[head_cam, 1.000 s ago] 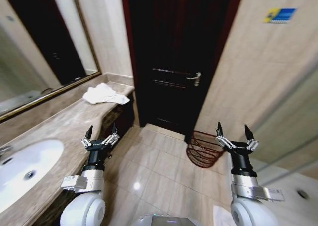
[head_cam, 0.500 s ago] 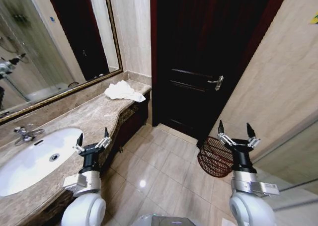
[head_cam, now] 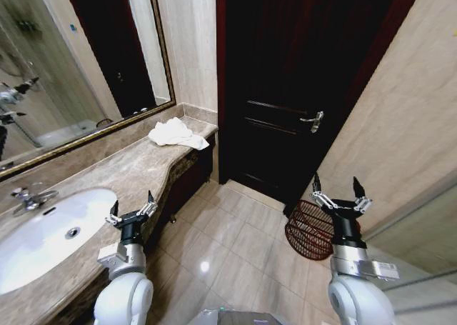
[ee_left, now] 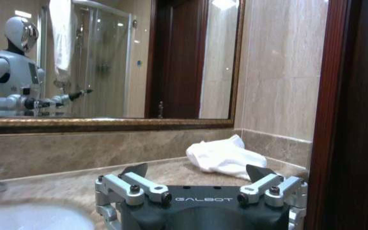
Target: Discard the used towel into the hamper.
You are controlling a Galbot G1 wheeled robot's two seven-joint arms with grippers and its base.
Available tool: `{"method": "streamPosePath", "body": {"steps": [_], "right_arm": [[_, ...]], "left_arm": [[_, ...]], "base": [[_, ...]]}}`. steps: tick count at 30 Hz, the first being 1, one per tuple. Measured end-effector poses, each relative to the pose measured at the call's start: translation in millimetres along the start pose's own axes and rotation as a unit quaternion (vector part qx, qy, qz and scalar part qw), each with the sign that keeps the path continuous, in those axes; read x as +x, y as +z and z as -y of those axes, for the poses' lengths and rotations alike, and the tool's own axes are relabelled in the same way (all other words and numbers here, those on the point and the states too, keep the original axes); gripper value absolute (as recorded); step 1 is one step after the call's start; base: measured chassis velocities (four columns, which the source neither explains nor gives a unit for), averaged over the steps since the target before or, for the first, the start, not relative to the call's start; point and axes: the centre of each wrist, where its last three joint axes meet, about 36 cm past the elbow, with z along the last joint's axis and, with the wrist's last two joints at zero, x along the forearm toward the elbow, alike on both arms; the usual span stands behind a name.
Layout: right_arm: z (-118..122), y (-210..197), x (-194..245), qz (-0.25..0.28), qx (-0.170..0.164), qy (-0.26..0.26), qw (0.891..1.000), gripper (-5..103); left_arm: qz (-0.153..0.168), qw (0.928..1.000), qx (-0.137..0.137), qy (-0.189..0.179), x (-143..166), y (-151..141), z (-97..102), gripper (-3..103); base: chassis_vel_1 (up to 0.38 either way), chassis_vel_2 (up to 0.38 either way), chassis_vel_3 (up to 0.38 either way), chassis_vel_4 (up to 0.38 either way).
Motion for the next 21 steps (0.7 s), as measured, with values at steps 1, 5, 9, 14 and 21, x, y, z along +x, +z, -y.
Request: {"method": "streamPosePath", "body": {"steps": [1, 5, 9, 14, 21], "right_arm": [[-0.2, 0.1, 0.4, 0.0, -0.001, 0.0, 1.0, 100], [-0.7, -0.2, 1.5, 0.0, -0.001, -0.001, 1.0, 100], [-1.0, -0.7, 2.1, 0.003, -0.002, -0.001, 1.0, 100], [-1.1, -0.6, 3.1, 0.009, -0.003, -0.003, 1.0, 100], [-0.6, -0.3, 4.4, 0.019, -0.005, -0.008, 1.0, 100]], "left_arm": [[0.001, 1.0, -0.001, 0.0, -0.9, 0.3, -0.1, 100], [0.003, 1.0, -0.002, -0.001, -2.4, 0.5, -0.6, 100], [0.003, 1.0, -0.003, -0.002, -2.9, 0.7, -1.0, 100], [0.007, 1.0, 0.003, -0.001, -3.5, 0.3, -1.1, 100], [0.016, 0.9996, 0.023, 0.005, -4.2, -4.6, 0.5, 100]], "base": [[-0.2, 0.225, 0.23, -0.214], [-0.24, 0.242, 0.243, -0.248], [-0.291, 0.282, 0.283, -0.288], [-0.322, 0.332, 0.334, -0.318], [-0.249, 0.248, 0.21, -0.21]]}}
